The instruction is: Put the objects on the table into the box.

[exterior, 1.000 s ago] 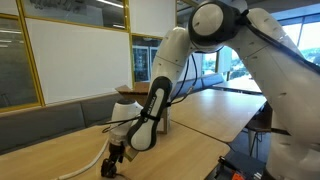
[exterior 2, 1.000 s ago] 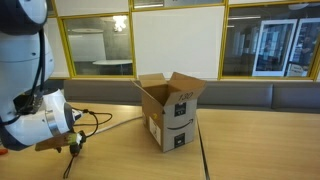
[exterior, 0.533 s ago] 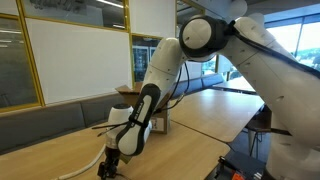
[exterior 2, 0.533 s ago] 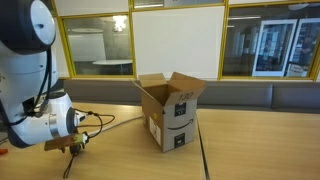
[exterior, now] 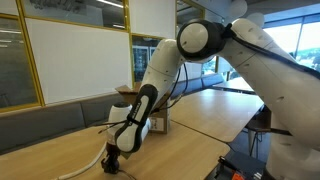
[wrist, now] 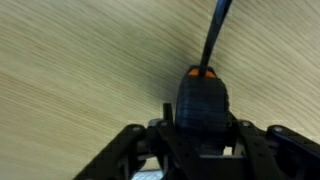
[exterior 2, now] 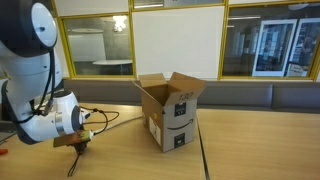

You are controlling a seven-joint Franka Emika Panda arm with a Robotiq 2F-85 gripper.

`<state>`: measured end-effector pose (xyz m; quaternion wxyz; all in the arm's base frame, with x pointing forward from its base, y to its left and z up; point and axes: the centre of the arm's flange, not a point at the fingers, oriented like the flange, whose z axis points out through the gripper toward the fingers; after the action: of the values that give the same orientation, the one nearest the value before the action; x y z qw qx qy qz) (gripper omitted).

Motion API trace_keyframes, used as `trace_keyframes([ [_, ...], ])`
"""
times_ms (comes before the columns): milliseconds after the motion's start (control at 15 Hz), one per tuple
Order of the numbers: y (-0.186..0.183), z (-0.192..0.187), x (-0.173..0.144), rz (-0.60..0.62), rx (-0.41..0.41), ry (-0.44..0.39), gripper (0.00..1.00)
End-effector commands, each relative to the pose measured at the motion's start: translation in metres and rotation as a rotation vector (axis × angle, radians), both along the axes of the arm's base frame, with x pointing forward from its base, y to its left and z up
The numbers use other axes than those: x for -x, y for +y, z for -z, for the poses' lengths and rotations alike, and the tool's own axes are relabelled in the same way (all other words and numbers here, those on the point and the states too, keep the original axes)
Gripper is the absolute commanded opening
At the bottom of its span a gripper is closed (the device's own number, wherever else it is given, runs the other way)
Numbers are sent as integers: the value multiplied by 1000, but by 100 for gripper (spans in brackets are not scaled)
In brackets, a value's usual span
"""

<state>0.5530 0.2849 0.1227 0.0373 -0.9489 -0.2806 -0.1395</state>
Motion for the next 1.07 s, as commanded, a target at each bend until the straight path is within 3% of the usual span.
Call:
trace_keyframes([
  [0,0,-14,-7,7,35,-37,16],
  [400,-1,-79,-12,42,88,-161,16],
  [1000,8,-194,-18,158,183,-502,16],
])
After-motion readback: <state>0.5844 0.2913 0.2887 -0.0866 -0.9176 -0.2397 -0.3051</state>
